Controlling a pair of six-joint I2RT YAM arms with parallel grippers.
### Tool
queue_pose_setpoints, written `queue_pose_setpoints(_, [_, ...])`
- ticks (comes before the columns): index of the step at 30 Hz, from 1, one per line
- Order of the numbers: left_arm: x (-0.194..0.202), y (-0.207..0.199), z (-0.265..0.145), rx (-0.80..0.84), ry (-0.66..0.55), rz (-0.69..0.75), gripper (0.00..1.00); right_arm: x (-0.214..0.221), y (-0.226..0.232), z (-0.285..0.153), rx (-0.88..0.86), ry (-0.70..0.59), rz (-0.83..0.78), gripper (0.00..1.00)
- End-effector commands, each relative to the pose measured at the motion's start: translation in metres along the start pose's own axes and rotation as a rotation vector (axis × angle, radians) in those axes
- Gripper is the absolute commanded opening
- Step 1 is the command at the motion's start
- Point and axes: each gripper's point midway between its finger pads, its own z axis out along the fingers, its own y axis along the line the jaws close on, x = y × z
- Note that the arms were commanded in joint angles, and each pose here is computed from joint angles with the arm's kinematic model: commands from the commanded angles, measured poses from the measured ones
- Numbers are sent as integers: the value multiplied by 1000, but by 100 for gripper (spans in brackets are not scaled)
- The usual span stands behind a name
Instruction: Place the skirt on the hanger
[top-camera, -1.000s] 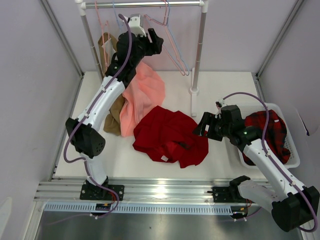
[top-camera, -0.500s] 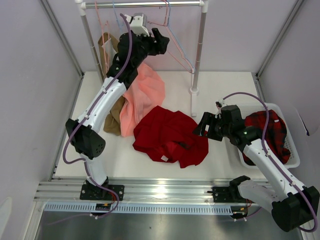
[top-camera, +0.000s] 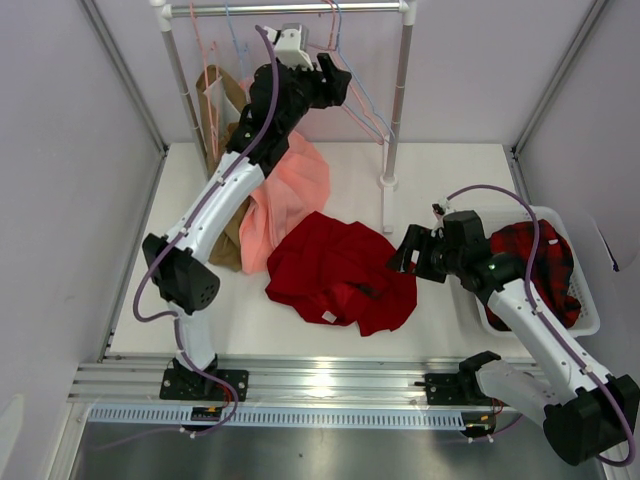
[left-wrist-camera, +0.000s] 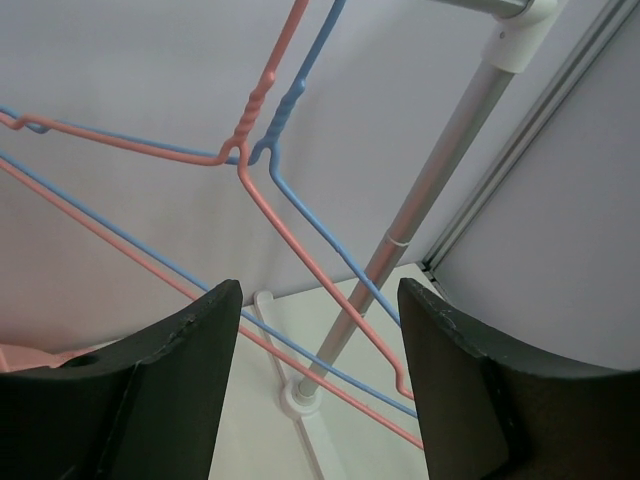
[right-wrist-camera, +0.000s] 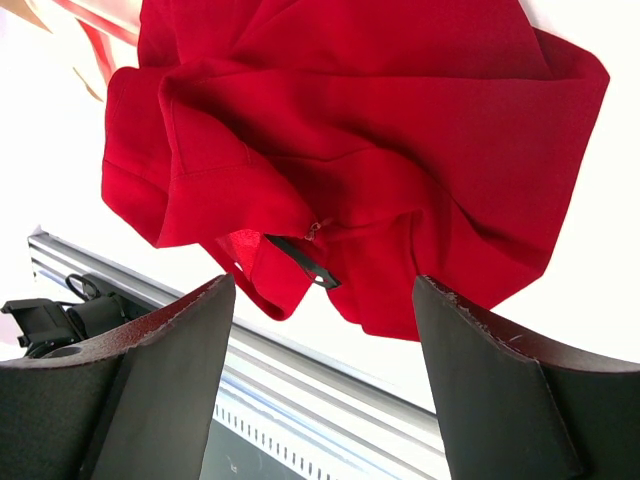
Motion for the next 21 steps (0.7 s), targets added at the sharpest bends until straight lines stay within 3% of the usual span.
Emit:
queue_pose_setpoints(1, [-7,0,3,-37,-29,-3,69,1,0,-5,-12,-9,-19,78])
queue_pose_setpoints(21, [12,5,10,-48,13,7,60,3,-4,-5,-11,-7,-15,78])
